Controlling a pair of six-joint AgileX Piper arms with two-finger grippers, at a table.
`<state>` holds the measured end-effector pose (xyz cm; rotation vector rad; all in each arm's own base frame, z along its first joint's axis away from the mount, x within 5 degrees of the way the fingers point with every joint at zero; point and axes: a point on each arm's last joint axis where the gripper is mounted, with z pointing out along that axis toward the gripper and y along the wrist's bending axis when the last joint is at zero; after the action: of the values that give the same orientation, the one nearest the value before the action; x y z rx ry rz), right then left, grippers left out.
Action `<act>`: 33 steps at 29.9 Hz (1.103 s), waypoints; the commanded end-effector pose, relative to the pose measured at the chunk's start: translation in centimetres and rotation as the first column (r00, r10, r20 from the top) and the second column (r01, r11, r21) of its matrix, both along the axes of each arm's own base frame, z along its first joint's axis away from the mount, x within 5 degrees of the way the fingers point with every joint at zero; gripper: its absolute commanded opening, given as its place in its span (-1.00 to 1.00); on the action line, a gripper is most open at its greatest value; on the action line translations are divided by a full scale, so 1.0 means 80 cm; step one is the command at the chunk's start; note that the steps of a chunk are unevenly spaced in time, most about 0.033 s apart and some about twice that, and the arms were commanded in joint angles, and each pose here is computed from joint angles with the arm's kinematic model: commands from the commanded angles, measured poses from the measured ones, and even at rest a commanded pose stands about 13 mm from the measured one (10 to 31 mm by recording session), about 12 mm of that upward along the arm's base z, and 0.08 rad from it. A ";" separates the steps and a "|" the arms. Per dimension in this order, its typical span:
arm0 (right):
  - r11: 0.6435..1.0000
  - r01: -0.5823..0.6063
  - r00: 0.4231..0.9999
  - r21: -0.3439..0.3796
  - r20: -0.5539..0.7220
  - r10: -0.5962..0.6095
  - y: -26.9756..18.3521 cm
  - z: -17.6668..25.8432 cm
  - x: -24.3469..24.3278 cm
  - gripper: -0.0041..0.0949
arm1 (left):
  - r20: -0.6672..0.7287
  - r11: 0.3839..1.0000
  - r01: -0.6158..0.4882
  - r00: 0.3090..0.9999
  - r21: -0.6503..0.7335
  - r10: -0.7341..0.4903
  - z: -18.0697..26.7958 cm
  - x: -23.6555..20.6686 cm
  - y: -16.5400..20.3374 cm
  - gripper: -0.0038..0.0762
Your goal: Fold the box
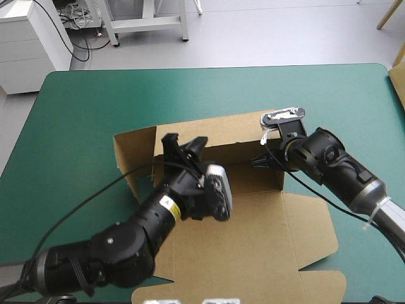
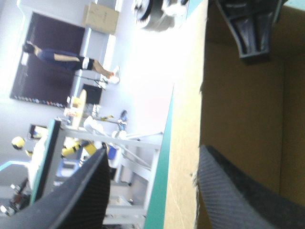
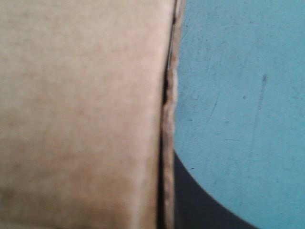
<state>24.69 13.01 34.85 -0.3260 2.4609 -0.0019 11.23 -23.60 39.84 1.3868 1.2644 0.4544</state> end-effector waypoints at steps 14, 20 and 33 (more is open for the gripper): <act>1.000 0.017 0.976 0.018 -0.217 -0.012 -0.047 0.001 0.127 -0.96 | -0.502 0.831 -0.415 0.842 -0.371 0.197 0.056 0.106 0.161 0.05; 0.999 -0.007 0.952 -0.039 -0.305 -0.005 -0.046 -0.051 0.162 -0.96 | -0.612 0.763 -0.487 0.776 -0.426 0.154 0.030 0.068 0.206 -0.01; 0.997 -0.046 0.938 -0.065 -0.347 0.021 -0.041 -0.087 0.180 -0.96 | -0.519 0.655 -0.433 0.852 -0.620 0.072 -0.087 -0.082 0.256 -0.92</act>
<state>41.11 10.49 29.46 -0.3519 2.5613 0.0549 6.38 -3.69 32.46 0.7180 1.9196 -0.1841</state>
